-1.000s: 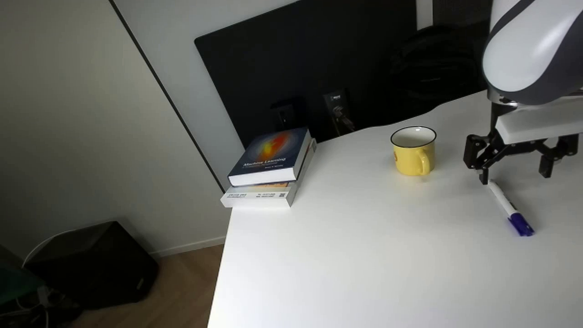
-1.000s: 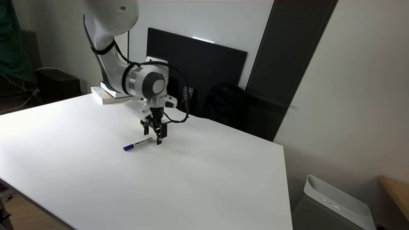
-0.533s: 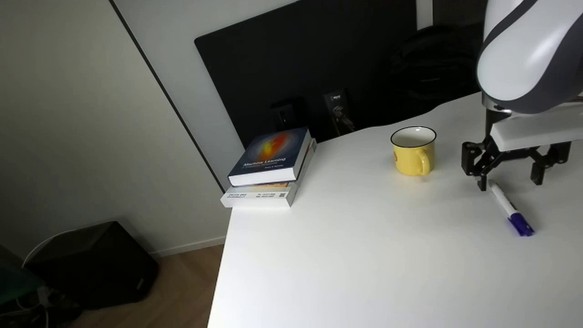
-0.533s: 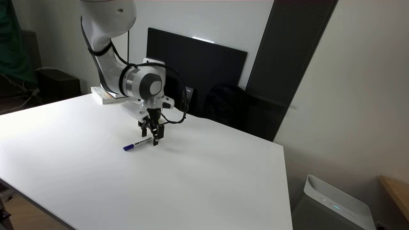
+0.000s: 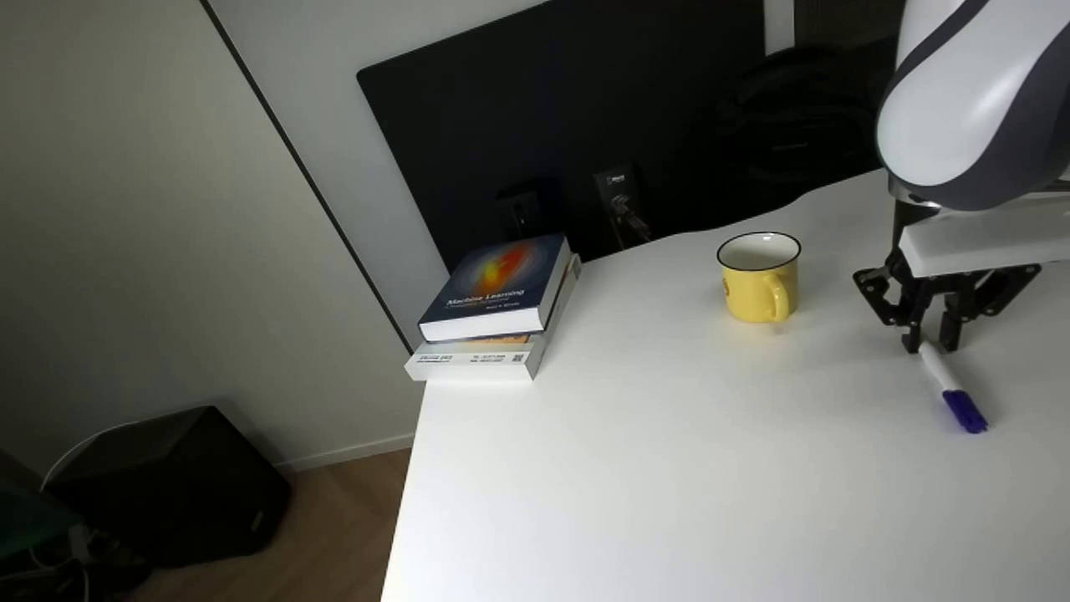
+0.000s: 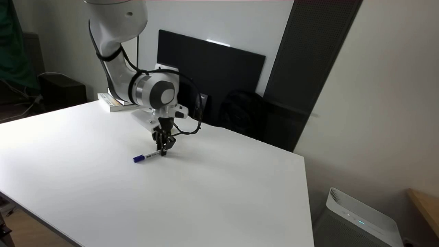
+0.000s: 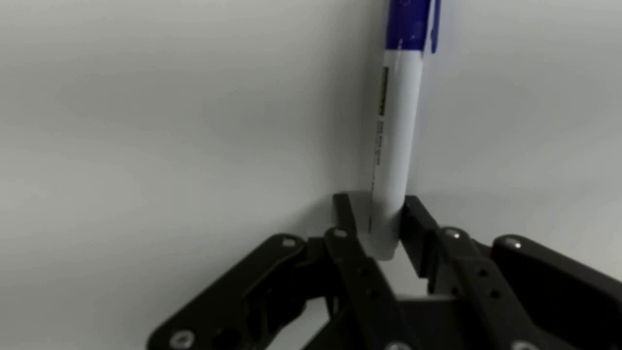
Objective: Put the marker in the mug
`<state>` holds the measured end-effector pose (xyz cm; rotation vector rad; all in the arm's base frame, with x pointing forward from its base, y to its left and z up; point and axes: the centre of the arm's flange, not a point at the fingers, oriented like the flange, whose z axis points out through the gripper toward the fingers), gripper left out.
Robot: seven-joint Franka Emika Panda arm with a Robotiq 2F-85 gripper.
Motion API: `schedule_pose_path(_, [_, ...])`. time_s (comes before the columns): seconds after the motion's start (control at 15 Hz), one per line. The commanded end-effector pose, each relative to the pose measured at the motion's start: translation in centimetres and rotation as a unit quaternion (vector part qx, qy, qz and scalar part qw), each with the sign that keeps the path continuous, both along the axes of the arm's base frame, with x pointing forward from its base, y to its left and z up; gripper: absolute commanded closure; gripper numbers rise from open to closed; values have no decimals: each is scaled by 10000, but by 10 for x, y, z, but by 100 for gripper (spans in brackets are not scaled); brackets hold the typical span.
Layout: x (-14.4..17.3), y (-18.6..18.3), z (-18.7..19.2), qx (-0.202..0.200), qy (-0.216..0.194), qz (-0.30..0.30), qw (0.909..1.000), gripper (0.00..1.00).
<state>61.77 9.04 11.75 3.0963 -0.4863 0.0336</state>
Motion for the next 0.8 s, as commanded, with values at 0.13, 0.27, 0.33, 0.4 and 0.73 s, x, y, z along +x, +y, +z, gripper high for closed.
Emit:
schedule_pose_path(0.13, [4,-22,11,7,-63,-336,9994,97])
schedule_pose_path(0.27, [8,-38,20,-106,-126,-426,9990,96])
schedule_pose_path(0.33, [12,-48,28,-155,-195,-466,9986,96])
schedule_pose_path(0.4, [15,-57,37,-234,-292,-502,9980,96])
schedule_pose_path(0.73, [29,-84,89,-464,-938,-497,9933,96])
